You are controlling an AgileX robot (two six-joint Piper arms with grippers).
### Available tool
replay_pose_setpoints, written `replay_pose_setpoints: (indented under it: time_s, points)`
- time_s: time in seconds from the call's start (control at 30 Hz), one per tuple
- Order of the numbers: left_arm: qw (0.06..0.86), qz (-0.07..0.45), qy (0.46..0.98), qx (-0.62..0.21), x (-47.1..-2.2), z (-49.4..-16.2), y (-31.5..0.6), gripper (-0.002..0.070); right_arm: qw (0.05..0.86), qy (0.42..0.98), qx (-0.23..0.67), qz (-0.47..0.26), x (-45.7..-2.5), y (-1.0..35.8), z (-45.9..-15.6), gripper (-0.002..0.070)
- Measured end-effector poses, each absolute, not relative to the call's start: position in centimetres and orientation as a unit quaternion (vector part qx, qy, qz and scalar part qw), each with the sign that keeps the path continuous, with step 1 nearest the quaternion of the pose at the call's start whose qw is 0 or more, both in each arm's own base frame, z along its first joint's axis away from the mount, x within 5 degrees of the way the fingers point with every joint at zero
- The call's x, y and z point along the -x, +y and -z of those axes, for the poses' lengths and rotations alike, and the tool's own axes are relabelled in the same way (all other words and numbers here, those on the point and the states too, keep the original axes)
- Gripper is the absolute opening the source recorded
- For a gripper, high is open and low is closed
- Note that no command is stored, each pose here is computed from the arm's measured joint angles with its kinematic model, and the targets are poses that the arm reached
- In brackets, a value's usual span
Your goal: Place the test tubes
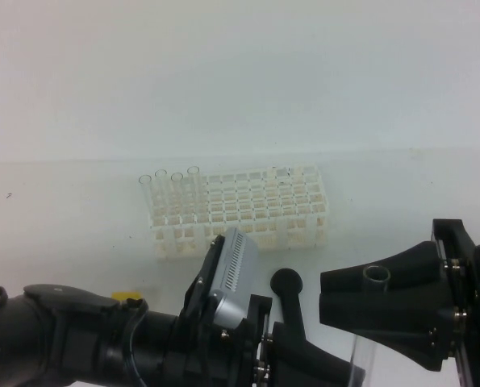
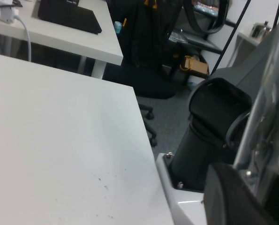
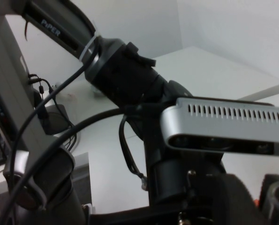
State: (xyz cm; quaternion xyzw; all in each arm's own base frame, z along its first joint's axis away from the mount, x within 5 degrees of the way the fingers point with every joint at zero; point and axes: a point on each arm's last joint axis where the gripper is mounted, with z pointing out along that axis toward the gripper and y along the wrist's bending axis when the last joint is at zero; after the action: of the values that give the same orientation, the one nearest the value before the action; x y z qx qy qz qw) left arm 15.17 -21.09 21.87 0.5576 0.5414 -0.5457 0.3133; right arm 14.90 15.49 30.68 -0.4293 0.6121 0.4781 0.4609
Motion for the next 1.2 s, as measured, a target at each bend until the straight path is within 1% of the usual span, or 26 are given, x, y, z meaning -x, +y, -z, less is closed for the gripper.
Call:
replay_pose_setpoints:
  time_s: [0.1,0.17,0.2,0.23,0.3,0.33,0.4,0.43,0.5,0.57,0.63,0.73,0.8,0.9,1.03,1.13,1.2]
  points:
    - [0.302,0.553,0.552,-0.546,-15.1,-21.9,-21.1,0.0123,0.458,0.615,0.423,-0.483,-14.9,15.5,-30.7,0.0116]
    - [0.286,0.562,0.568,-0.53,-15.1,-21.9,-21.1,0.0162,0.457,0.616,0.422,-0.483,-15.0,15.5,-30.6,0.0116]
    - [0.274,0.567,0.578,-0.518,-15.1,-21.9,-21.1,0.0199,0.459,0.615,0.424,-0.481,-15.0,15.5,-30.6,0.0116]
    - [0.265,0.572,0.587,-0.509,-15.1,-21.9,-21.1,0.0251,0.46,0.613,0.429,-0.478,-15.0,15.5,-30.6,0.0116]
    - [0.249,0.579,0.601,-0.492,-15.1,-21.9,-21.1,0.0375,0.463,0.611,0.432,-0.476,-15.0,15.5,-30.6,0.0116]
    - [0.242,0.582,0.607,-0.484,-15.1,-21.9,-21.1,0.0425,0.464,0.611,0.433,-0.473,-15.0,15.5,-30.6,0.0116]
    - [0.234,0.585,0.614,-0.476,-15.1,-21.9,-21.1,0.0471,0.471,0.61,0.437,-0.463,-15.2,15.5,-30.6,0.0116]
    - [0.228,0.587,0.618,-0.47,-15.1,-21.9,-21.1,0.0473,0.475,0.611,0.438,-0.457,-15.2,15.5,-30.5,0.0116]
    - [0.217,0.59,0.629,-0.458,-15.2,-21.9,-21.1,0.0447,0.485,0.613,0.436,-0.446,-15.1,15.3,-30.8,0.0116]
    - [0.207,0.592,0.638,-0.446,-15.2,-21.9,-21.1,0.0384,0.498,0.613,0.434,-0.434,-14.8,15.1,-31.3,0.0116]
    - [0.199,0.596,0.645,-0.435,-15.2,-21.9,-21.0,0.0282,0.524,0.614,0.429,-0.405,-14.6,14.5,-31.9,0.0116]
    - [0.196,0.602,0.641,-0.433,-15.0,-22.3,-21.0,0.0102,0.568,0.622,0.406,-0.355,-14.3,13.4,-33.0,0.0115]
    - [0.198,0.602,0.641,-0.432,-14.9,-22.6,-20.9,0.0046,0.592,0.624,0.39,-0.329,-14.1,12.8,-33.6,0.0115]
    - [0.21,0.605,0.634,-0.433,-14.5,-23.8,-20.6,0.0013,0.609,0.626,0.377,-0.308,-13.9,12.2,-34.1,0.0115]
    - [0.237,0.611,0.615,-0.438,-13.4,-26.3,-19.8,0.0001,0.608,0.629,0.382,-0.297,-13.9,12.1,-34.0,0.0115]
    - [0.261,0.614,0.598,-0.443,-11.9,-28.6,-18.8,0.0,0.596,0.642,0.382,-0.294,-14.0,12.1,-33.0,0.0115]
    - [0.29,0.595,0.598,-0.451,-10.9,-30.0,-17.9,0.0,0.585,0.653,0.382,-0.292,-13.9,12.0,-32.0,0.0115]
